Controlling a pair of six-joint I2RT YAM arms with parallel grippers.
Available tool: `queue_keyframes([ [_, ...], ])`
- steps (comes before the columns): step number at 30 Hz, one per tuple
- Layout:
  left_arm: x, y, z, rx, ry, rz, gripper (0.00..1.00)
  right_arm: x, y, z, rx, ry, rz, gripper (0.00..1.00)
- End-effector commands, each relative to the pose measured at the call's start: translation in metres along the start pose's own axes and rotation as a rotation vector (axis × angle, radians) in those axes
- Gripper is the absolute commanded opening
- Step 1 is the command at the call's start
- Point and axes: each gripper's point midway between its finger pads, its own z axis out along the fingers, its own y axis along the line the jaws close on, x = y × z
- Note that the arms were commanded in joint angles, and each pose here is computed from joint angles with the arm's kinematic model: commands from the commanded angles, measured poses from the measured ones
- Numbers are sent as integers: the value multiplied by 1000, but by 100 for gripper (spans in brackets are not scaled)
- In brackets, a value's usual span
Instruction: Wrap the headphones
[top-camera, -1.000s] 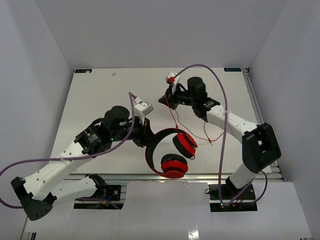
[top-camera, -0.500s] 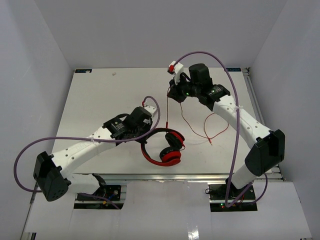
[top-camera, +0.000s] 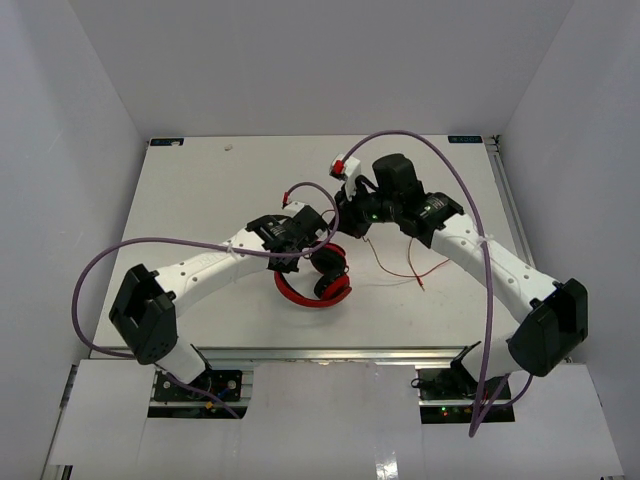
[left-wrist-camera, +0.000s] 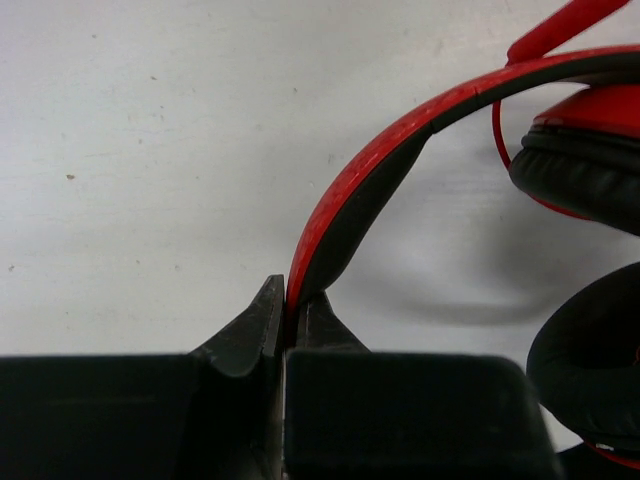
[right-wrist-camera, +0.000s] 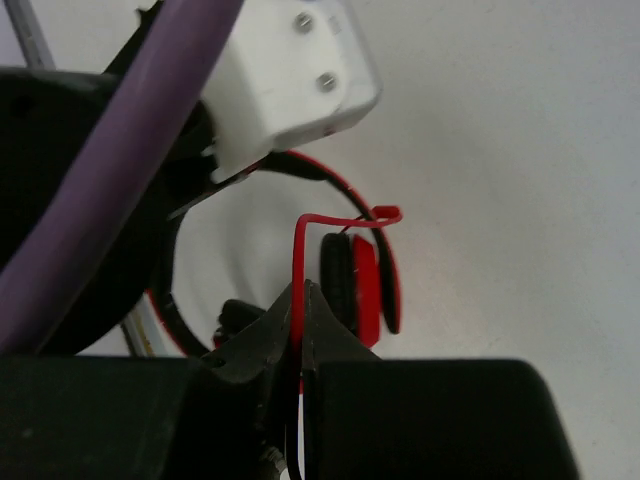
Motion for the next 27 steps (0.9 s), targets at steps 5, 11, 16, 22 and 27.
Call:
queue_keyframes([
  [5, -44, 18, 3, -84, -102, -236, 0, 4, 64, -11, -164, -122, 11, 8],
  [11, -63, 27, 2, -82, -149, -357, 0, 10, 98, -4, -228, -154, 28, 8],
  [16, -84, 31, -14, 11, -216, -477, 0, 23, 124, 9, -264, -150, 46, 8],
  [22, -99, 47, -39, 71, -280, -561, 0, 41, 125, 21, -169, -136, 30, 8],
  [27, -103, 63, -45, 84, -293, -580, 0, 61, 113, 26, -86, -135, 65, 8],
])
